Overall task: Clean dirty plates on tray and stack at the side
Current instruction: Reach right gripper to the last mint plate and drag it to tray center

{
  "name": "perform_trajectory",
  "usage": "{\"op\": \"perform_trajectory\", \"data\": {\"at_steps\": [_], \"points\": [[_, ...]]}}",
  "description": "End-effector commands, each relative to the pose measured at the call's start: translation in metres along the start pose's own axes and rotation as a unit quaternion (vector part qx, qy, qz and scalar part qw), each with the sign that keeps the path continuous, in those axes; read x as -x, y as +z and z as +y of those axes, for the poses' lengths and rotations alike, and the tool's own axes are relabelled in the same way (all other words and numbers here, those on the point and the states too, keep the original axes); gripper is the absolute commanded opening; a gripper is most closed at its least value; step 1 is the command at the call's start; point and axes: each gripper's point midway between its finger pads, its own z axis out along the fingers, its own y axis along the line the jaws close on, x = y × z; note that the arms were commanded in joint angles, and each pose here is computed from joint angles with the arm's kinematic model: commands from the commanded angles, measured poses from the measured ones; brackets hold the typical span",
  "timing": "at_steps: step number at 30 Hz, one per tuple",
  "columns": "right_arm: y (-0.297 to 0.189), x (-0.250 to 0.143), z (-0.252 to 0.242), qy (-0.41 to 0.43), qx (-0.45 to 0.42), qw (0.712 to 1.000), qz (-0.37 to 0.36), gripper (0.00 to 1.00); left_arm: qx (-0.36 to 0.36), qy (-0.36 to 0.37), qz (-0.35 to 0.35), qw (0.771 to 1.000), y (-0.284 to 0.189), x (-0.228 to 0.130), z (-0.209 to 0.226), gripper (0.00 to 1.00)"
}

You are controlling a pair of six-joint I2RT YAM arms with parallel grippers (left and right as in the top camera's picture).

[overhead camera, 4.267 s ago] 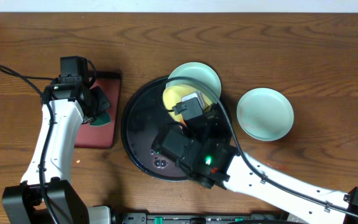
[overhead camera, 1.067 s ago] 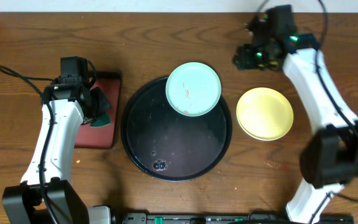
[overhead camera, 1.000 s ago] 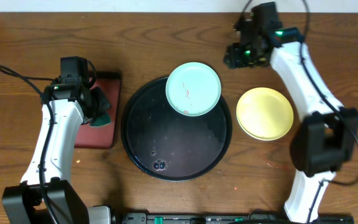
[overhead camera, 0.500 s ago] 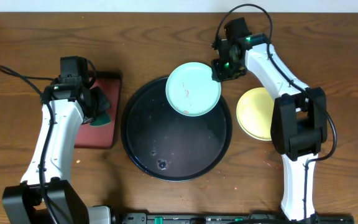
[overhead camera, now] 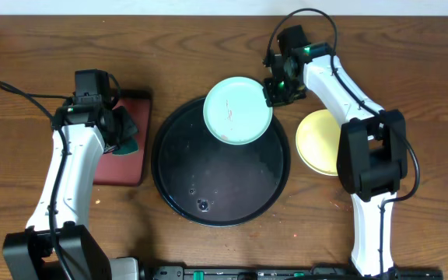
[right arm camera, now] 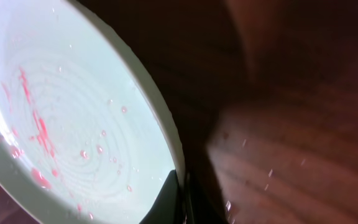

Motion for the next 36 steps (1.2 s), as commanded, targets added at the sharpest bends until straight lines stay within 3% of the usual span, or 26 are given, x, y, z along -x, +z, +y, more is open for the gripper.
{"op": "perform_trajectory", "data": {"at_steps": [1, 6, 10, 24, 36], "points": [[-0.028, -0.001, 0.025, 0.000, 0.009, 1.000, -0.012, 0.01, 0.004, 0.004, -0.007, 1.000, -0.001, 0.002, 0.003, 0.08], [-0.056, -0.020, 0.051, 0.028, 0.012, 1.000, 0.002, 0.01, 0.002, 0.004, -0.012, 1.000, -0.001, 0.004, 0.002, 0.07], [-0.060, -0.048, 0.061, 0.051, 0.007, 0.997, 0.052, 0.01, -0.002, 0.004, -0.020, 1.000, -0.002, 0.008, 0.000, 0.07], [-0.005, -0.101, 0.069, 0.052, 0.005, 0.991, 0.122, 0.01, -0.019, 0.015, -0.046, 0.999, -0.029, 0.017, -0.013, 0.08], [0.034, -0.117, 0.065, 0.051, 0.007, 0.992, 0.114, 0.01, -0.049, 0.106, -0.016, 0.993, -0.032, -0.029, -0.075, 0.08]]}}
